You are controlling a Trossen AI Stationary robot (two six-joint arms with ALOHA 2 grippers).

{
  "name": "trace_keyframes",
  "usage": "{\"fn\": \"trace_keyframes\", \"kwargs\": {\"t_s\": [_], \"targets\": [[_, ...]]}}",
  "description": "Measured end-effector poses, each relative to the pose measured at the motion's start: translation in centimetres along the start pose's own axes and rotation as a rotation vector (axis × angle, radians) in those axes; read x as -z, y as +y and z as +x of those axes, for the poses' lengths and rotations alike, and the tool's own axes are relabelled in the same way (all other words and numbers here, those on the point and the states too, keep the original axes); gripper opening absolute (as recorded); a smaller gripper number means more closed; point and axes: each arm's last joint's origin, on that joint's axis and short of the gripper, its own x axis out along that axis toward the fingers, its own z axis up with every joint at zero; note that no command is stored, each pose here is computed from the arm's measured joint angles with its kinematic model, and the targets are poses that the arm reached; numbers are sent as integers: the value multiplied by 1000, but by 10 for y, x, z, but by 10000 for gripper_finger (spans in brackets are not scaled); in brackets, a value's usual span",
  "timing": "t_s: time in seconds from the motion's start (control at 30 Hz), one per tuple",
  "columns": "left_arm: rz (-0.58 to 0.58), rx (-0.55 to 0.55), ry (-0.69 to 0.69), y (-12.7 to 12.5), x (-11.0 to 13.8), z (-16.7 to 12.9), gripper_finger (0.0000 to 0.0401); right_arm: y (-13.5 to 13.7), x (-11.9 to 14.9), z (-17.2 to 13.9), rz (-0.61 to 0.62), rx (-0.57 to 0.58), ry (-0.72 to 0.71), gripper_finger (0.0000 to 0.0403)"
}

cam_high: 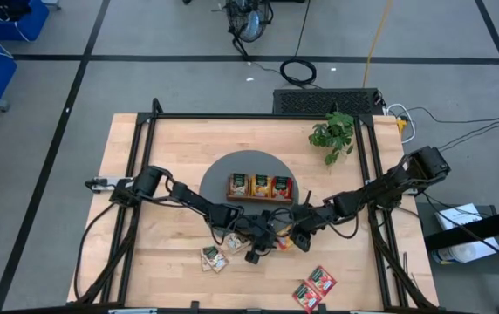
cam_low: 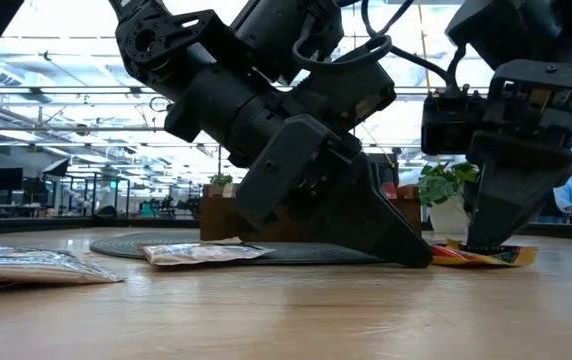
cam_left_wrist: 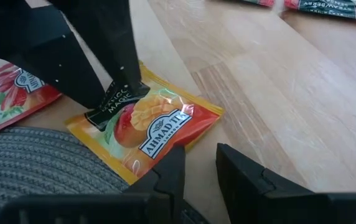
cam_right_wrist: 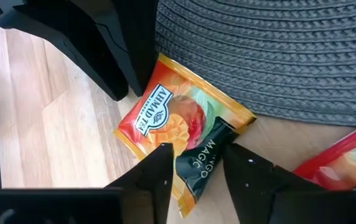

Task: Pick & Place Tea
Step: Put the yellow tea sachet into the middle section of the wooden organizer

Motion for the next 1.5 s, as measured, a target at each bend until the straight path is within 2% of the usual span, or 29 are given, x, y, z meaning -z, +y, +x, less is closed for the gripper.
{"fn": "trace_keyframes", "kwargs": {"t_s": [0.2, 0.3, 0.37, 0.6, 0.83, 1.03, 1.27, 1.5], "targets": [[5, 0, -2, 0, 0, 0, 97, -10, 4, 1, 12, 32, 6, 58], [5, 0, -3, 0, 0, 0, 97, -11, 4, 1, -16, 37, 6, 17], [6, 0, -3, 0, 0, 0, 97, -12, 4, 1, -36, 41, 9, 5], [10, 0, -4, 0, -2, -1, 97, -12, 0, -3, -78, 46, -8, 1], [29, 7, 30, -4, -21, -24, 97, 9, -15, -19, -187, 45, -53, 0], [46, 29, 176, -19, -24, -42, 97, 29, -29, -33, -261, 67, -59, 0], [38, -46, 379, -38, -21, -64, 97, 54, -53, -56, -375, 179, -48, 0], [22, -121, 514, -55, -10, -76, 97, 76, -76, -83, -471, 227, -75, 0]]}}
